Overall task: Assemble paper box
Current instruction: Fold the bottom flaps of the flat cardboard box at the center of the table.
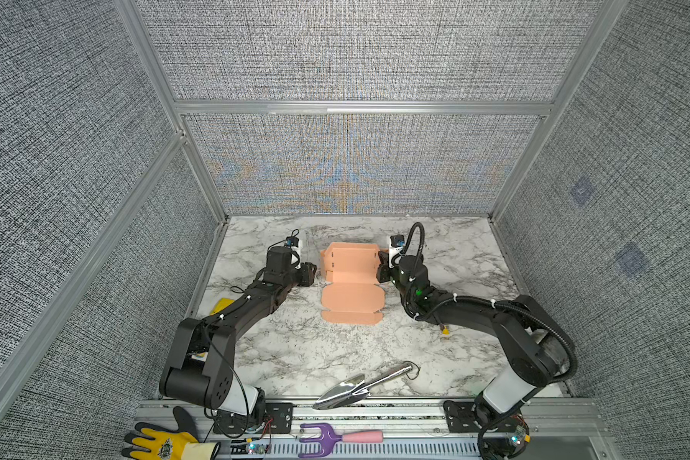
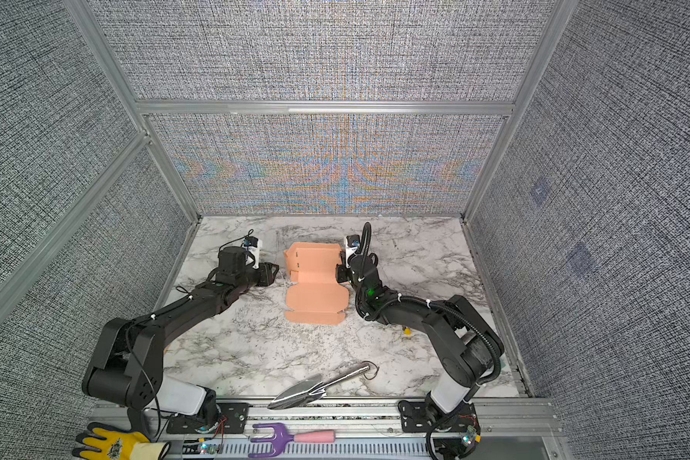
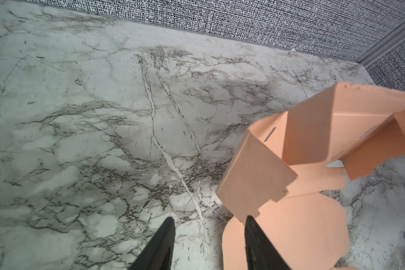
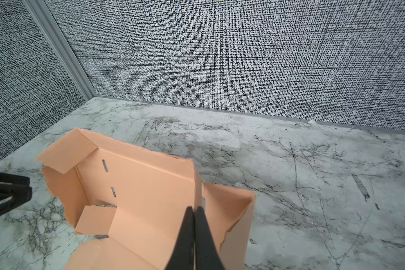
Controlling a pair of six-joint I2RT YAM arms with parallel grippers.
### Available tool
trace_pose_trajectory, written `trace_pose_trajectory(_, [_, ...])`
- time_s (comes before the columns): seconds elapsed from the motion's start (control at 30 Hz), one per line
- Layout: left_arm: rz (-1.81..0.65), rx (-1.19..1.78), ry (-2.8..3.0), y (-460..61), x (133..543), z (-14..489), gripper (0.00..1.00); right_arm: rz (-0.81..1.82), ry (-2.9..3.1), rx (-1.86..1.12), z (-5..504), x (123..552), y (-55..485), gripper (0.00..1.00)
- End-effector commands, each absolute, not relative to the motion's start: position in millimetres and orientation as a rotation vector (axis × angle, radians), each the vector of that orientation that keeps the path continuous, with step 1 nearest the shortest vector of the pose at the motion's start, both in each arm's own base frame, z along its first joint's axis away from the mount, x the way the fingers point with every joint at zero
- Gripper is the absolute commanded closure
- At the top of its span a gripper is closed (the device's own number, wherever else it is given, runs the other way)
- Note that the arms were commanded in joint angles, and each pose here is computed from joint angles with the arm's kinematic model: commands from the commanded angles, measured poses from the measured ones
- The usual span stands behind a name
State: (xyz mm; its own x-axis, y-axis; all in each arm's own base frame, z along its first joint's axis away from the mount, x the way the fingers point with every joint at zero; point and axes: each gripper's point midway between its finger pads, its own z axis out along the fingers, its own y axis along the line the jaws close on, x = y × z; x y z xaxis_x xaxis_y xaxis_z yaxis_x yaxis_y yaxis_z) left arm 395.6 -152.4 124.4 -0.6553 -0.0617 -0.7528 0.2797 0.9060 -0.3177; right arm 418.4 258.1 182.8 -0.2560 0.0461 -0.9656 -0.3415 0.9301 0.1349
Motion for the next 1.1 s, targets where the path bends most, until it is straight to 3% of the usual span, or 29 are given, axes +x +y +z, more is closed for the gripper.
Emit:
trace_pose_trajectory(0.0, [-0.581,0.237,2.177,-163.8,401.5,132.4,0.48,0.4,1.773,-0.224,194.1,417.7,260.8,1.0])
trace_pose_trajectory(0.17, [-0.72,0.397,2.15,-187.6,392.8,132.5,0.44,0.405,1.775,-0.227,196.2,416.5,261.0,1.0])
trace_pose_trajectory(0.37, [-0.799,0.345,2.126,-194.0,392.3,131.3,0.32,0.4,1.774,-0.223,195.9,416.0,259.5,1.0])
trace_pose_trajectory(0.5, [-0.75,0.236,2.152,-188.0,403.1,123.7,0.32,0.403,1.767,-0.22,198.2,415.1,259.3,1.0])
trace_pose_trajectory(0.6, [-0.647,0.173,2.165,-184.8,410.7,120.6,0.39,0.403,1.766,-0.218,198.4,415.1,259.1,1.0])
trace_pose_trajectory(0.77, [-0.475,0.094,2.137,-188.4,419.7,129.1,0.68,0.406,1.762,-0.212,199.2,415.4,259.6,1.0])
trace_pose_trajectory(1.07, [-0.363,0.003,2.124,-182.1,417.4,126.1,1.0,0.392,1.762,-0.204,197.9,414.4,256.6,1.0])
